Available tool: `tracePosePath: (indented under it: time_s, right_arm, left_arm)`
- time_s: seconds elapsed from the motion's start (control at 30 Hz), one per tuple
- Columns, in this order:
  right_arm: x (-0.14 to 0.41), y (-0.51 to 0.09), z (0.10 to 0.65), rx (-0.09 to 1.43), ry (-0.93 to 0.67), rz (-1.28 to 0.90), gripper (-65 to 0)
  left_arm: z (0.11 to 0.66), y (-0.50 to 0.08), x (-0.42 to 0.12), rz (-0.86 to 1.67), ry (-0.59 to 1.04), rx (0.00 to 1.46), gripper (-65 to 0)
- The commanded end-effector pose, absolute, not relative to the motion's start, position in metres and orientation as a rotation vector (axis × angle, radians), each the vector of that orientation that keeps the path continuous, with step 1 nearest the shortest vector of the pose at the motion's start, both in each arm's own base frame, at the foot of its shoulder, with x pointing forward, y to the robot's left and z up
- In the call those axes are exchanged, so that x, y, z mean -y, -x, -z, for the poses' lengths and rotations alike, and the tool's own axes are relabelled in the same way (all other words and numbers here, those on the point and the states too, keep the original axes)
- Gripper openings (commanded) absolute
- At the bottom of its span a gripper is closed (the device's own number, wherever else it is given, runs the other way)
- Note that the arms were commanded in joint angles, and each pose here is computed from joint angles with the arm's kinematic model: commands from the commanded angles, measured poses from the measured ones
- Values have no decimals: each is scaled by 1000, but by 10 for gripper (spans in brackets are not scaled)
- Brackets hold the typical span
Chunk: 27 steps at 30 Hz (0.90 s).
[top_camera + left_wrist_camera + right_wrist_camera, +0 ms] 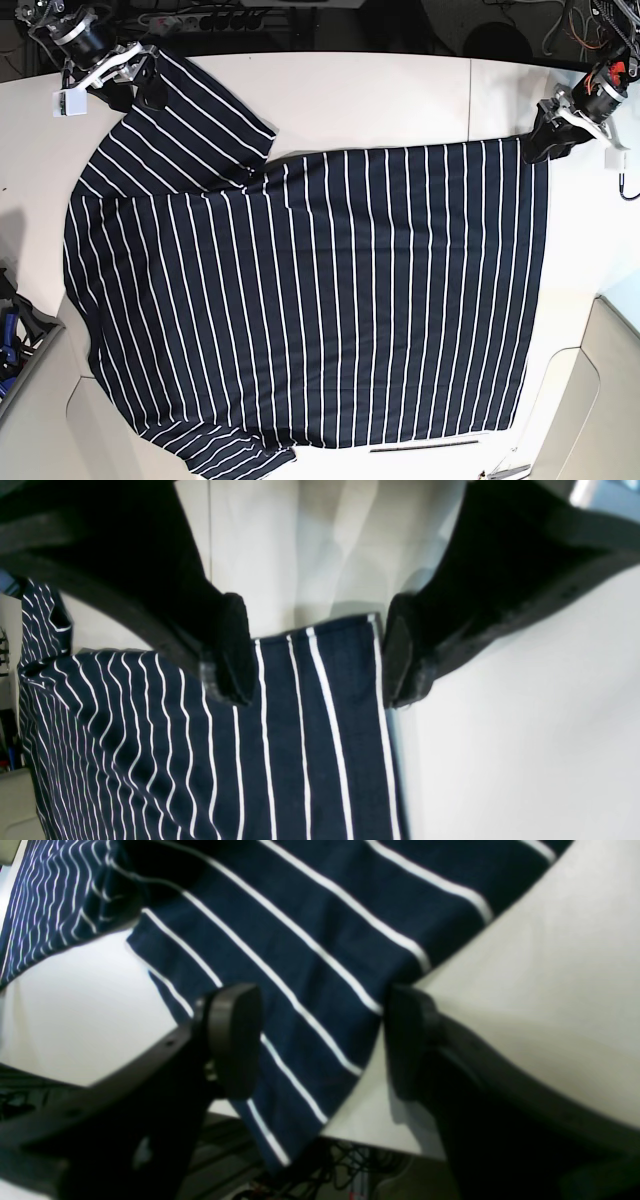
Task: Fold the T-shirt properly
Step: 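Lift the shoulder corners with both grippers and pull them apart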
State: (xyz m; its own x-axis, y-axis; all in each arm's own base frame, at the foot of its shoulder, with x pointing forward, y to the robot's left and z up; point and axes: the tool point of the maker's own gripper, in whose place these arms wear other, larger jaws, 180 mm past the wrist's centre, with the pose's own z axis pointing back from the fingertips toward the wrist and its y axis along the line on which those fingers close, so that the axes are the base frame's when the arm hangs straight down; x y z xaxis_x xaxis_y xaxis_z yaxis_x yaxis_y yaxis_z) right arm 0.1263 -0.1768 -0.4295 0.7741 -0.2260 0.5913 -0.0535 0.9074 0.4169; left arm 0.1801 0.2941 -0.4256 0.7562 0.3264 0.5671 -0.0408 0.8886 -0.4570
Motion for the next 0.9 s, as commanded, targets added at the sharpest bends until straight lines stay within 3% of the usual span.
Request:
tracePosePath:
  time_s: [0.0,0.07,0.2,0.33,0.5,0.57,0.87]
  right_arm:
    - [173,-118,433,645,-437,82,-262]
    - [168,-119,433,651,-451,85,-262]
    - [163,-118,433,654,-463,97,-277]
    - [163,-118,433,655,-464,96,-435]
    - [152,-121,426,678,-516,34,-650]
    - [152,-124,425,684,-520,26,-650]
    - [144,-125,412,664,-552,9,-650]
  left_arm:
    - [453,-143,-294,-166,380,488,-217]
    - [453,-144,-294,-164,382,492,-249]
    - [452,-145,-294,-164,382,496,-396]
    - [450,-149,-295,-168,380,519,-443]
    - [446,-154,-294,-155,390,557,-616]
    - [442,-160,-294,-163,395,592,-650]
    - [423,-172,-311,-238,405,685,-650]
